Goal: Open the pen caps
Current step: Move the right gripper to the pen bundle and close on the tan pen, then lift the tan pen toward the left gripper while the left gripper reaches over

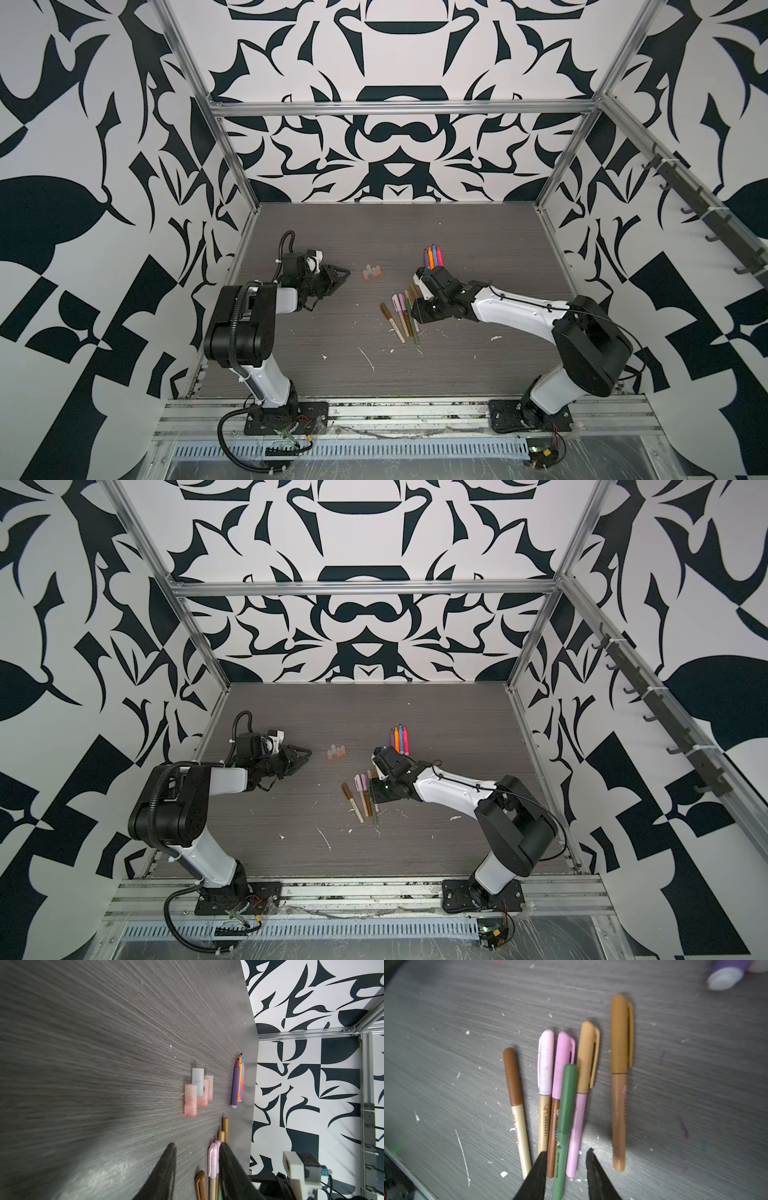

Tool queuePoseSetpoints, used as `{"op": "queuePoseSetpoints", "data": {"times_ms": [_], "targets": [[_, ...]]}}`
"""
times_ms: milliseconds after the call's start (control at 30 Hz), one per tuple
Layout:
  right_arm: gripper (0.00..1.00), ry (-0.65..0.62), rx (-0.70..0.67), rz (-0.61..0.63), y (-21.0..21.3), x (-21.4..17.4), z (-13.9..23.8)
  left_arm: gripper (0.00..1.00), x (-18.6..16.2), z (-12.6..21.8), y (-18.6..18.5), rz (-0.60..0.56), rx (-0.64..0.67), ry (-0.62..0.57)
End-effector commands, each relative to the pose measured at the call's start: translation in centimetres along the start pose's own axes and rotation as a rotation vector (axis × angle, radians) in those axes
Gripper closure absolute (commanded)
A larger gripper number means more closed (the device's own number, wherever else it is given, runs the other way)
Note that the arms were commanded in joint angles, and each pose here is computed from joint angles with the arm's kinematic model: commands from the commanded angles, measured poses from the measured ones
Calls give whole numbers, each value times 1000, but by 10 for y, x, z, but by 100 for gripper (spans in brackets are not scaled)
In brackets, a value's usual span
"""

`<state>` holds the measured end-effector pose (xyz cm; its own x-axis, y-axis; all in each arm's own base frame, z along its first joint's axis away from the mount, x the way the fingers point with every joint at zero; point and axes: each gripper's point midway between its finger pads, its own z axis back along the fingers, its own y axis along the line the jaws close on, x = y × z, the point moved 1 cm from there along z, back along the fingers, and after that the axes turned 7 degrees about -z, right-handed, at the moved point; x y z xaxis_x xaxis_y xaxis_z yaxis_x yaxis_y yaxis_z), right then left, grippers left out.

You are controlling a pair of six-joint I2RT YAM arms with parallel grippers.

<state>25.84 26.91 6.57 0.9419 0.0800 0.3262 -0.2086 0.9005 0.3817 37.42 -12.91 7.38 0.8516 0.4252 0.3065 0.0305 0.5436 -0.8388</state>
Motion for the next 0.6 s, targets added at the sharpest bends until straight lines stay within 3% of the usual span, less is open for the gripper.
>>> {"op": "queuePoseSetpoints", "data": {"times_ms": [0,167,567], "targets": [[67,-30,-100,29,-8,12,4,63,-1,-1,3,15,3,6],[68,-14,-206,52,-25,14,-1,63,-1,-1,3,15,3,7],[68,34,-246,83,-32,9,-18,63,-1,-1,3,15,2,6]]}}
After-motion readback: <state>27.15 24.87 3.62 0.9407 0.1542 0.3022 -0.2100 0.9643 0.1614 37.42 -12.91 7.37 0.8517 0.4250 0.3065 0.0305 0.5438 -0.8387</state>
